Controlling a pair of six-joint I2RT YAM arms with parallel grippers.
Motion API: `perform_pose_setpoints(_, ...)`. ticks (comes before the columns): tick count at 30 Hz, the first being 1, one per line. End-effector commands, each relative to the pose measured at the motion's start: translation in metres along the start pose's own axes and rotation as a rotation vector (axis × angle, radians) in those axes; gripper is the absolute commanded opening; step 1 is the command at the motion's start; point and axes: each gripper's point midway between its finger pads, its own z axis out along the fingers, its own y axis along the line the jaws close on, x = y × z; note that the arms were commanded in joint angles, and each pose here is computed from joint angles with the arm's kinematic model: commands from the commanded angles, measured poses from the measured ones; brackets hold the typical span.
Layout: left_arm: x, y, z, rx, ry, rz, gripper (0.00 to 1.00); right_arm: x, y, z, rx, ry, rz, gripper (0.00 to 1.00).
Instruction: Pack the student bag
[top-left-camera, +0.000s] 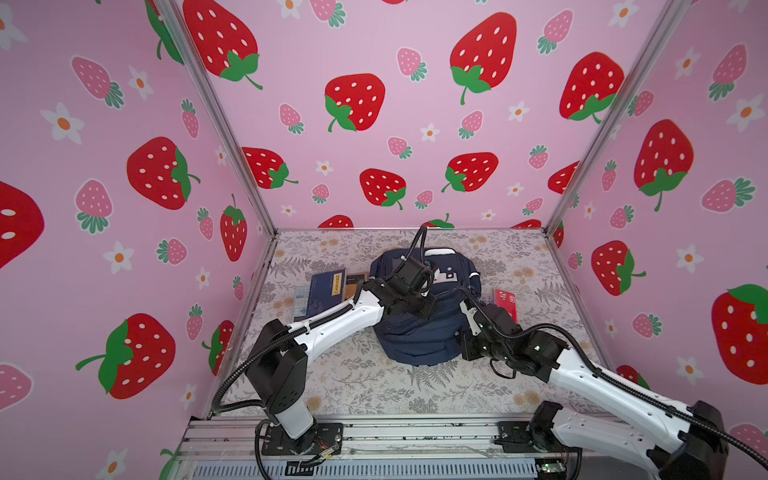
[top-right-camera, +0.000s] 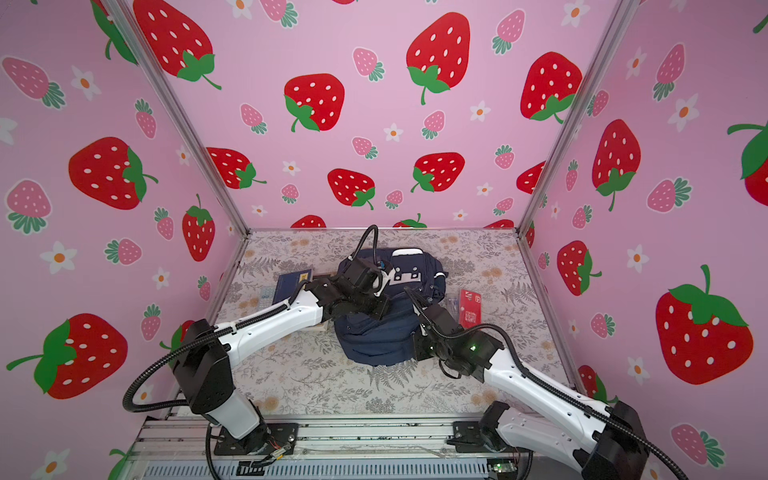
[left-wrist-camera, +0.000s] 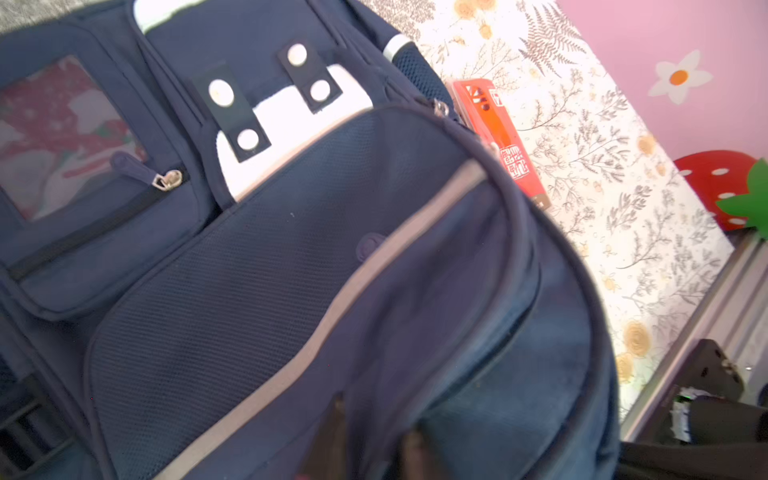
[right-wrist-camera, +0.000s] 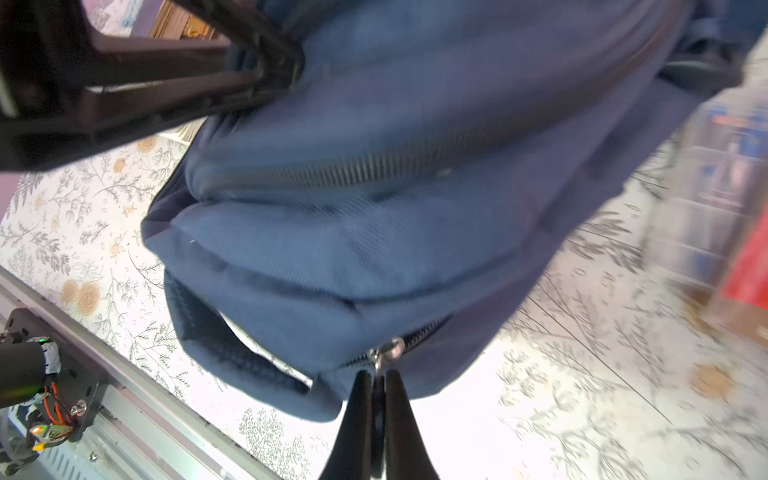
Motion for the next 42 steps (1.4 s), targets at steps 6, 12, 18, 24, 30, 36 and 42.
perform_pose_setpoints(6, 0.046, 0.02, -0.019, -0.095, 0.137, 0.075, 0.66, 0.004, -0.002, -0.008, -0.003, -0.007, -0.005, 0.0)
perform_pose_setpoints(12, 0.056, 0.028, -0.006, -0.132, 0.193, 0.102, 0.66, -0.001, 0.006, -0.013, -0.044, -0.019, -0.041, 0.0)
perform_pose_setpoints(18, 0.033, 0.033, 0.004, -0.18, 0.17, 0.076, 0.0, 0.003, 0.012, -0.013, -0.075, 0.003, -0.087, 0.0)
perform_pose_setpoints(24, -0.016, 0.009, -0.018, -0.087, -0.006, -0.015, 0.0, 0.004, 0.044, -0.021, -0.213, 0.026, -0.153, 0.0)
perform_pose_setpoints(30, -0.042, -0.02, -0.017, 0.06, -0.041, -0.105, 0.0, 0.012, 0.086, -0.007, -0.281, 0.057, -0.238, 0.0)
perform_pose_setpoints(36, -0.05, -0.051, -0.017, 0.249, -0.061, -0.16, 0.0, -0.004, 0.105, 0.021, -0.296, -0.008, -0.192, 0.0)
perform_pose_setpoints(42, -0.004, -0.007, -0.005, 0.072, 0.08, -0.087, 0.42, -0.008, 0.081, 0.02, -0.197, -0.057, -0.139, 0.0)
